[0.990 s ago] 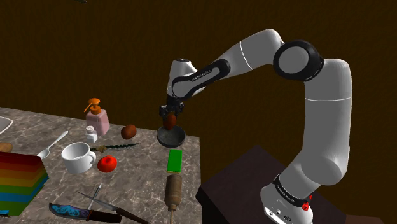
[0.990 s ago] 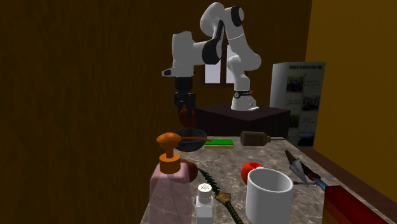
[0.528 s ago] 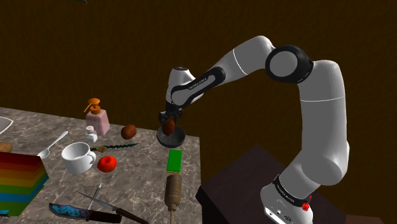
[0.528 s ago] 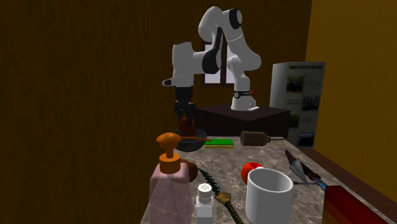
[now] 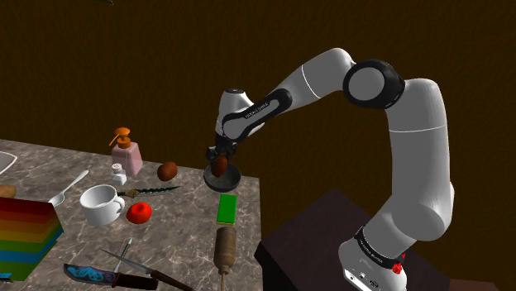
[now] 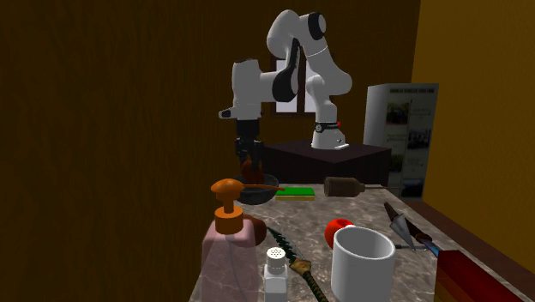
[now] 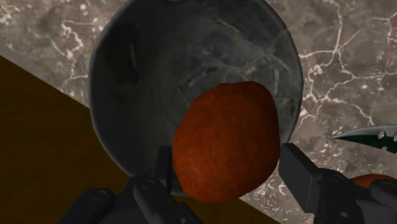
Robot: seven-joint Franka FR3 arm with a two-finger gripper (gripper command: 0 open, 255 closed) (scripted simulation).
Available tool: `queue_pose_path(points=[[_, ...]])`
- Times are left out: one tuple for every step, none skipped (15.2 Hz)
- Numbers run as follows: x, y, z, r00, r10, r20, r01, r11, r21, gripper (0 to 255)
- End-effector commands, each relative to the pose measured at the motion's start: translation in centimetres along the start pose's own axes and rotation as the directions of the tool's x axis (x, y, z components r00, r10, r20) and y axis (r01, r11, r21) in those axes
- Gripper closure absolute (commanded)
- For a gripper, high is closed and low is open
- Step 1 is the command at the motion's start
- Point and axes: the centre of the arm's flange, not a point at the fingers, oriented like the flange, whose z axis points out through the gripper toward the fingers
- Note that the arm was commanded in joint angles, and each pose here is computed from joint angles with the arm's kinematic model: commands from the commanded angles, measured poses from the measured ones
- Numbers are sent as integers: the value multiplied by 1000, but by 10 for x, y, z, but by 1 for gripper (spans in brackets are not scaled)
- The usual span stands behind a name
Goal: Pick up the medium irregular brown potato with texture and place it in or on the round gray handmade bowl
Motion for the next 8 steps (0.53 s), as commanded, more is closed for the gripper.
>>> queue_pose_path(points=[[1,5,3,1000,7,4,-7,1000,-3,0],[1,4,4,1000,7,4,-7,1000,-3,0],[1,5,5,1000,7,4,-7,1000,-3,0],[1,6,3,1000,7,4,-7,1000,-3,0],[1,5,3,1000,7,5,-7,1000,-3,0],[1,5,4,1000,7,4,-7,1000,-3,0],[1,5,-10,1000,7,4,-7,1000,-3,0],[1,5,-23,1000,7,4,-7,1000,-3,0]])
